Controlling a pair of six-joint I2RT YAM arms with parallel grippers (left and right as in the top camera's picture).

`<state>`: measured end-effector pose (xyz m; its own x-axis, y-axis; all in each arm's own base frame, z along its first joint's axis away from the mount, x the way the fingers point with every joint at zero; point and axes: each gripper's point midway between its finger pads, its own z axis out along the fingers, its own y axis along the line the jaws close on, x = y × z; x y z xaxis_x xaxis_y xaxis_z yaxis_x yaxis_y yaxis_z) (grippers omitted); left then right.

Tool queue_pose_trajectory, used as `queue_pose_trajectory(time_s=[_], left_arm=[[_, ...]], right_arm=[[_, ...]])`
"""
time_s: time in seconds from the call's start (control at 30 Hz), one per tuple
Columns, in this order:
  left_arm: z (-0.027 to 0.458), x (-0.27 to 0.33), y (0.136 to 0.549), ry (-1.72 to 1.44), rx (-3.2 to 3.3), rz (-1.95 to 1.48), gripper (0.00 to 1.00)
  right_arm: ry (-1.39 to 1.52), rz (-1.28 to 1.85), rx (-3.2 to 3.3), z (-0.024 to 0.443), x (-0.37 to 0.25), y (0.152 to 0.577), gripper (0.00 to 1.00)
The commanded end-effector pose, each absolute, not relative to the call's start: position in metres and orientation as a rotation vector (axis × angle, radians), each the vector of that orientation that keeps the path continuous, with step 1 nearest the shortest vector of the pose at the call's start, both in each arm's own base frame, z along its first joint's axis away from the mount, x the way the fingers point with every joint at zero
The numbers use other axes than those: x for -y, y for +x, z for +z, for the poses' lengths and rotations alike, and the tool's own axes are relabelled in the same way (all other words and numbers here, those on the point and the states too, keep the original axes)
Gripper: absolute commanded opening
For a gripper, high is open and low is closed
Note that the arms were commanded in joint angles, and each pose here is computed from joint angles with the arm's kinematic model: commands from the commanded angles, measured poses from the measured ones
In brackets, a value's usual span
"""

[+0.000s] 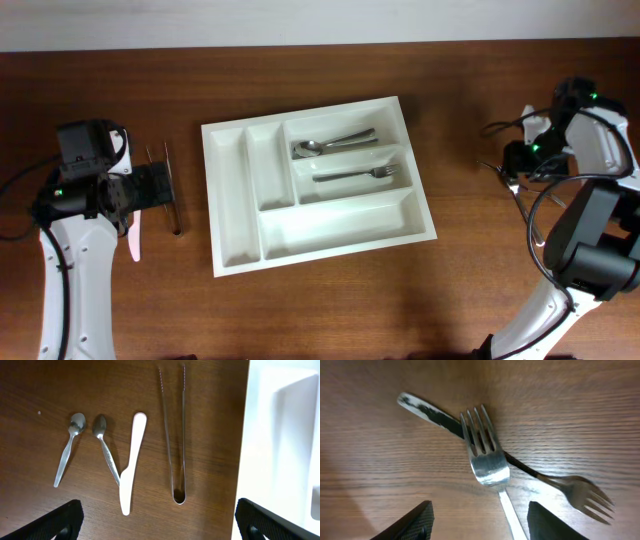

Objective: Pack container
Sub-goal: 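Grasp the second silver fork with the right gripper and lift it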

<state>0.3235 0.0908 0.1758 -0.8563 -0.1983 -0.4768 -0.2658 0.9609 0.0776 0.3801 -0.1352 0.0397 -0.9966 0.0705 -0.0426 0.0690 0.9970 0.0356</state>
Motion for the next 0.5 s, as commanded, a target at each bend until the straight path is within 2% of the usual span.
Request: queue_pose_trajectory(time_s=[0.0, 0.17, 0.37, 0.47], left_arm=[[0.183, -0.095, 0.327, -0.32, -2.616, 0.22, 0.99], [0.183, -0.095, 0.327, -0.321, -2.616, 0.219, 0.99], [0.182, -0.095, 0.326, -0.321, -2.616, 0.219, 0.99], [0.183, -0.095, 0.327, -0.321, -2.616, 0.219, 0.99]], right_arm=[[0.1, -0.017, -3.123, 0.024, 0.144, 0.37, 0.58], [0.106, -0.022, -3.112, 0.005, 0.144, 0.366, 0.56], [0.119, 0.012, -3.117, -0.016, 0.137, 0.355, 0.47], [0.183, 0.013, -3.115, -0.021, 0.136, 0.352, 0.36]])
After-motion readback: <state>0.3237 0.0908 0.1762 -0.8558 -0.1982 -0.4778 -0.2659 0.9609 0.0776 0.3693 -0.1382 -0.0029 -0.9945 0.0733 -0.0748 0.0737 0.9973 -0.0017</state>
